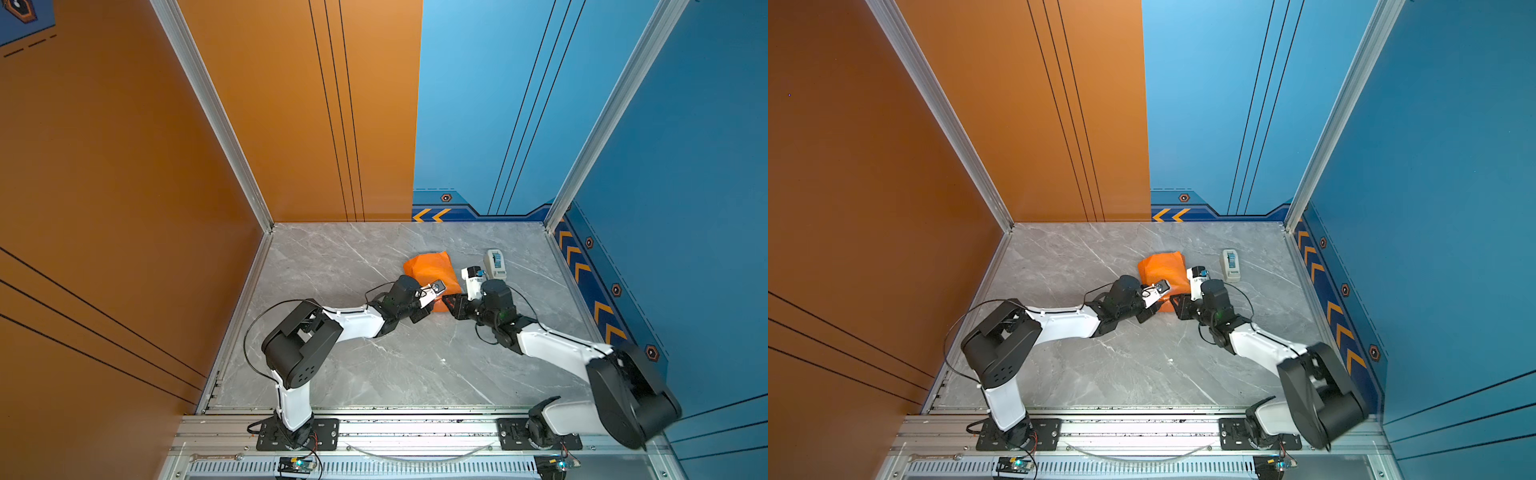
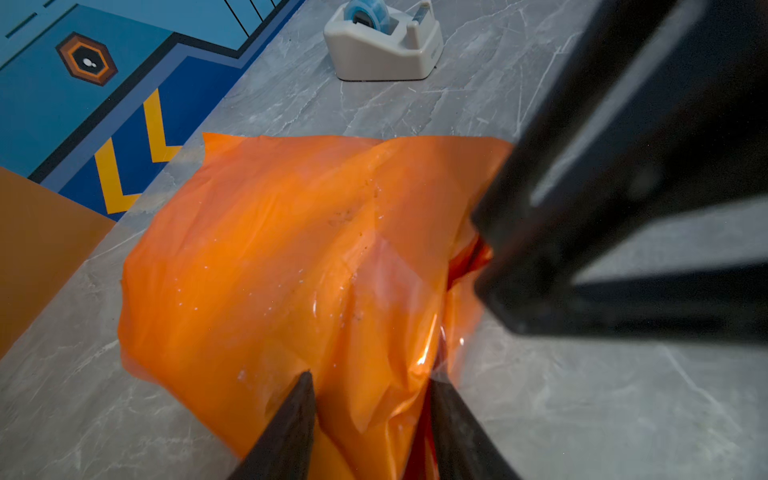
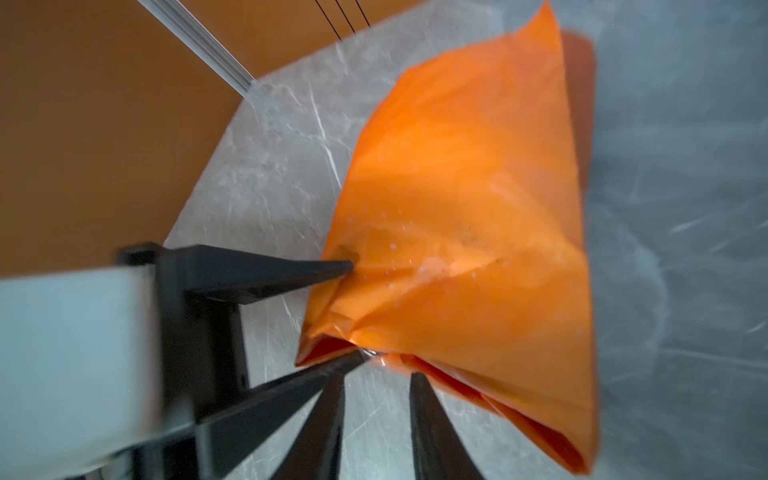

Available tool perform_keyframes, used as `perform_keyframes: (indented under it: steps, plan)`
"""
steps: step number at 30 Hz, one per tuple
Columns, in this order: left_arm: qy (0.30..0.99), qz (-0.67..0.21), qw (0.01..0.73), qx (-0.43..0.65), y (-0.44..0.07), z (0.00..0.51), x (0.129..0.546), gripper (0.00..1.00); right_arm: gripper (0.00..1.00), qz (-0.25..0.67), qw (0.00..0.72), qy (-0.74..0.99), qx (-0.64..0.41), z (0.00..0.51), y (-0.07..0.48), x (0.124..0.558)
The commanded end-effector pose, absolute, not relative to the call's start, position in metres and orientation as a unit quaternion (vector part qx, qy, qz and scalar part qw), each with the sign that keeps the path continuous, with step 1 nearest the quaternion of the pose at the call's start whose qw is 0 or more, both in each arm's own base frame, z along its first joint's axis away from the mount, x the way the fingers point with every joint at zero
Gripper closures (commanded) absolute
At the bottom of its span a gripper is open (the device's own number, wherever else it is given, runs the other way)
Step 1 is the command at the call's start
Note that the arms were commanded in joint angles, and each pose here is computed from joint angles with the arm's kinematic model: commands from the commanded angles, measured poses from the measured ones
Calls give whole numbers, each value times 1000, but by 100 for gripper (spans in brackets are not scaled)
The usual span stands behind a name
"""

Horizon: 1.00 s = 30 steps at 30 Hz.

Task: Wrap the gift box in paper
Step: 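Release the paper with both grippers and draw them back from the box, then grip the box sides with both grippers and tip it onto its taped end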

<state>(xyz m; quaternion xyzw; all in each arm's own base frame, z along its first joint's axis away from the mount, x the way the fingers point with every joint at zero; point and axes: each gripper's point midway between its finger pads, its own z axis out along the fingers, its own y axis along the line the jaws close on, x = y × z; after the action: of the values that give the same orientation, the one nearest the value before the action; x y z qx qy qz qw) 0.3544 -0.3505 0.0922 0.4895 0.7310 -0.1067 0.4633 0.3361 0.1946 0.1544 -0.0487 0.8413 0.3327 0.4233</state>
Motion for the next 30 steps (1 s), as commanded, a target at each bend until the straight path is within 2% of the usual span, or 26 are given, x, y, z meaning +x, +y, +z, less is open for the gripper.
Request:
perform_keyframes:
  steps: [1, 8, 13, 16, 22, 30]
  plan:
    - [758, -113, 397, 504, -341, 78, 332, 44, 56, 320, 391, 862, -40, 162, 176, 330]
    - [766, -121, 420, 471, -339, 133, 339, 32, 32, 286, 285, 915, 4, 162, 151, 350]
    - [826, -148, 402, 366, -313, 167, 354, 24, 22, 276, 208, 938, 13, 139, 149, 373]
    - [865, -190, 370, 282, -292, 171, 360, 20, 18, 294, 163, 942, 12, 126, 161, 383]
    - [911, -302, 265, 91, -266, 145, 377, 15, 16, 310, 89, 946, 24, 94, 179, 385]
    - [885, -411, 215, 24, -304, 120, 395, 17, 20, 330, 50, 942, 30, 74, 192, 390]
